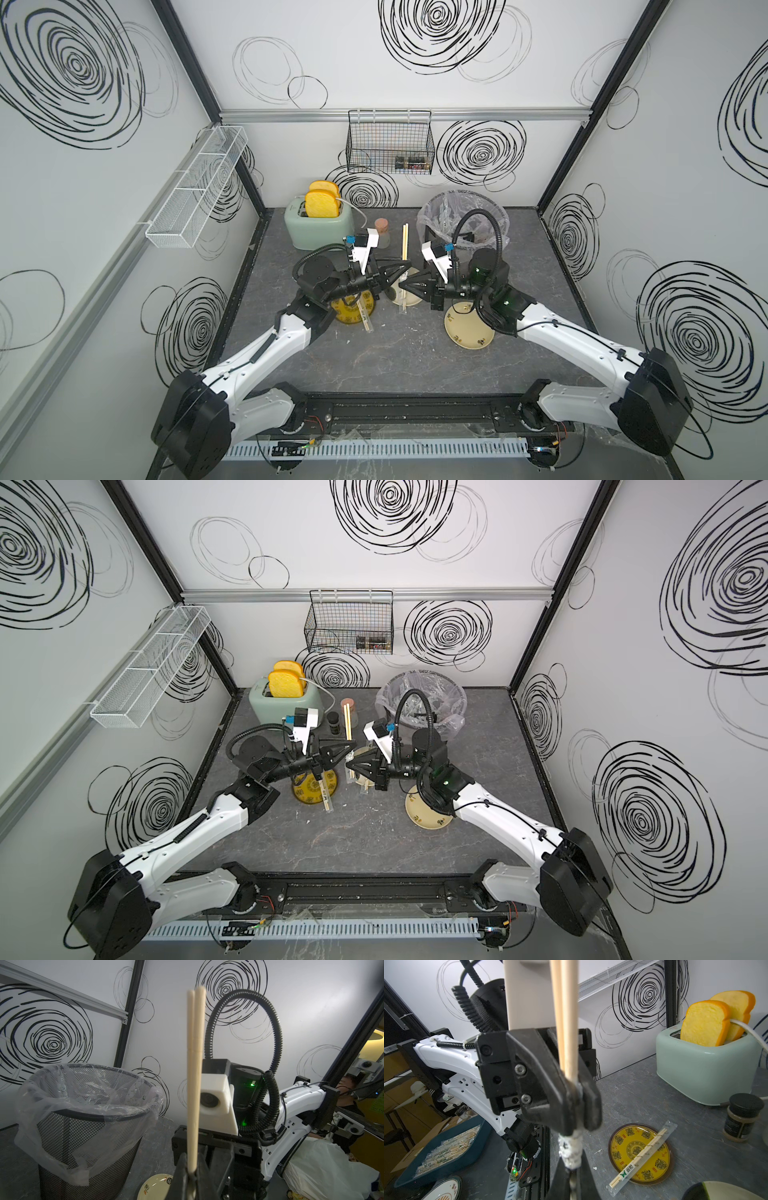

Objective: Remove the packaging of disposable chopsticks
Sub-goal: Remove the packet bag from the disposable chopsticks.

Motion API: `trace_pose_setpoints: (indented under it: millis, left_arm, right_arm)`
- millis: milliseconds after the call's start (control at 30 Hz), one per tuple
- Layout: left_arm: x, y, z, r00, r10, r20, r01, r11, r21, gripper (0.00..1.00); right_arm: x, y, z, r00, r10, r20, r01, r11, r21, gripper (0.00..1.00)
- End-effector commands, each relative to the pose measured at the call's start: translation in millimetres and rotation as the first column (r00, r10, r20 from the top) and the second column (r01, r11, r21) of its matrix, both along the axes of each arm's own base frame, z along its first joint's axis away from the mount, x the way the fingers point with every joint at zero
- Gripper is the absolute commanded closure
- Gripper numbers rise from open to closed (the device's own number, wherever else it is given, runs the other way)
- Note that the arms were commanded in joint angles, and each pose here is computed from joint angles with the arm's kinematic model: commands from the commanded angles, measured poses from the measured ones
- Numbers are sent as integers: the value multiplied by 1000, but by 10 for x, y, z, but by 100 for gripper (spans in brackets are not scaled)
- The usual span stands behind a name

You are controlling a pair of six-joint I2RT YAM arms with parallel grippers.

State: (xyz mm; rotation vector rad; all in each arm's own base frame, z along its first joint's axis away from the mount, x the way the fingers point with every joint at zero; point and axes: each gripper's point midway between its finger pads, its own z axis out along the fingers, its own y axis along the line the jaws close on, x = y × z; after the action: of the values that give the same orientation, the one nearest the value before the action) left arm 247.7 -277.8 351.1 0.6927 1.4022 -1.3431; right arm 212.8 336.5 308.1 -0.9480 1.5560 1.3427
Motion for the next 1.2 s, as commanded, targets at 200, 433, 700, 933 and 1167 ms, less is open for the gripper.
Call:
trace_pose_setpoints:
  millis: [200, 433, 700, 933, 1167]
  left_arm:
    - [-157, 109, 232, 999, -45, -1, 45, 993, -105, 100]
    - [-193, 112, 325, 998, -65, 21, 67, 988, -139, 100]
    - [-178, 69, 198, 998, -70, -5, 69, 991, -114, 100]
    - [-182, 54, 136, 997, -71, -19, 68, 993, -98, 100]
    - [-172, 49, 124, 997, -68, -21, 66, 993, -94, 76]
  right_arm:
    - [-45, -61, 110, 999, 46, 3, -47, 997, 55, 51]
    - [-88, -65, 18, 995, 90, -48, -87, 995, 47, 49]
    - [-178, 61, 76, 977, 202, -72, -198, 978, 62, 49]
    - [-157, 79, 150, 980, 193, -56, -188, 979, 75, 55]
    - [-129, 52, 158, 986, 159, -51, -155, 985, 75, 100]
